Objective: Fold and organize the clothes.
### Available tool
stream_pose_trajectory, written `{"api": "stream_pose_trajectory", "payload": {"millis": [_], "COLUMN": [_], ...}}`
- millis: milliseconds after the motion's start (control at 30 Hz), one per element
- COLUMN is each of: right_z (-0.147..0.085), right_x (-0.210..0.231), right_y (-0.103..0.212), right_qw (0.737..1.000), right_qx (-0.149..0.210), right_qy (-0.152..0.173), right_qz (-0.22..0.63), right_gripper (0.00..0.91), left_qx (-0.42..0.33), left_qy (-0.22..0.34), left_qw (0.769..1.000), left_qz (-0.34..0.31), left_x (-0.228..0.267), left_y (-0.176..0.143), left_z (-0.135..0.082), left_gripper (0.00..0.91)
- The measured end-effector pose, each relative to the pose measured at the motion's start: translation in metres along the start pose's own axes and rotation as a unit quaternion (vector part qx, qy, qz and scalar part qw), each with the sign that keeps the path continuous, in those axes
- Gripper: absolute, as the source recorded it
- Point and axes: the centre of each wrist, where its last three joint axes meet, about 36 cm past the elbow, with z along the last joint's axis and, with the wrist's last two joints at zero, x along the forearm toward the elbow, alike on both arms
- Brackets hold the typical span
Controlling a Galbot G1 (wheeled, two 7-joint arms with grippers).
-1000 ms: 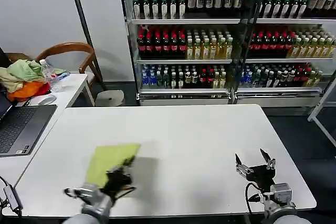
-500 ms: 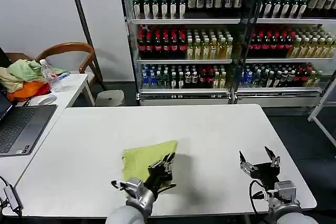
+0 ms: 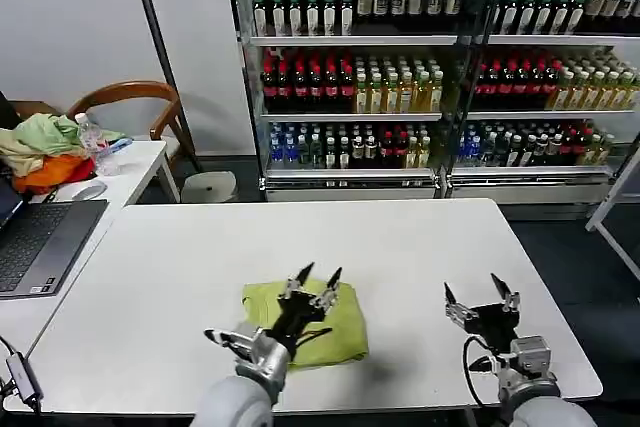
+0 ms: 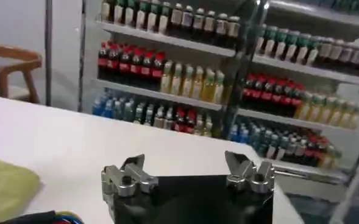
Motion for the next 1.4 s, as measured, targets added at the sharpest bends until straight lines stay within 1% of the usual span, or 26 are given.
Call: {"api": "stream_pose_trajectory", "payload": {"millis": [133,233,400,600,867,900,933,967,1167,1400], "right_z": [0.002,0.004,0.005,0.005,0.009,0.010,0.010,0.011,0.014,0.017], "right_x": [-0.014,-0.028,-0.051,-0.084,-0.110,-0.112,-0.114,-0.115,-0.115,-0.114], "right_y": [0.020,0.036,0.063,0.085,0.109,0.110,0.111,0.113,0.119,0.121], "right_qw": [0.999,0.996,0.989,0.977,0.965,0.964,0.963,0.962,0.956,0.953], "right_qx": [-0.028,-0.054,-0.094,-0.134,-0.154,-0.155,-0.156,-0.157,-0.161,-0.166], "right_qy": [0.008,0.021,0.047,0.077,0.110,0.113,0.116,0.118,0.133,0.142], "right_qz": [-0.034,-0.061,-0.107,-0.145,-0.180,-0.182,-0.185,-0.188,-0.205,-0.212], "right_gripper": [0.907,0.907,0.907,0.907,0.907,0.766,0.151,0.000,0.000,0.000], "left_qx": [-0.033,-0.057,-0.087,-0.102,-0.110,-0.111,-0.111,-0.111,-0.108,-0.103], "left_qy": [-0.009,-0.012,-0.014,-0.011,-0.007,-0.007,-0.007,-0.007,-0.005,-0.004], "left_qw": [0.999,0.996,0.989,0.985,0.981,0.981,0.981,0.980,0.980,0.980], "left_qz": [-0.041,-0.071,-0.115,-0.140,-0.158,-0.160,-0.161,-0.162,-0.168,-0.172], "left_x": [0.018,0.034,0.059,0.079,0.092,0.093,0.094,0.095,0.099,0.101], "left_y": [0.036,0.063,0.095,0.109,0.118,0.119,0.119,0.120,0.121,0.120], "left_z": [-0.008,-0.016,-0.027,-0.031,-0.033,-0.033,-0.033,-0.033,-0.032,-0.030], "left_gripper": [0.907,0.907,0.907,0.907,0.907,0.907,0.907,0.907,0.907,0.907]}}
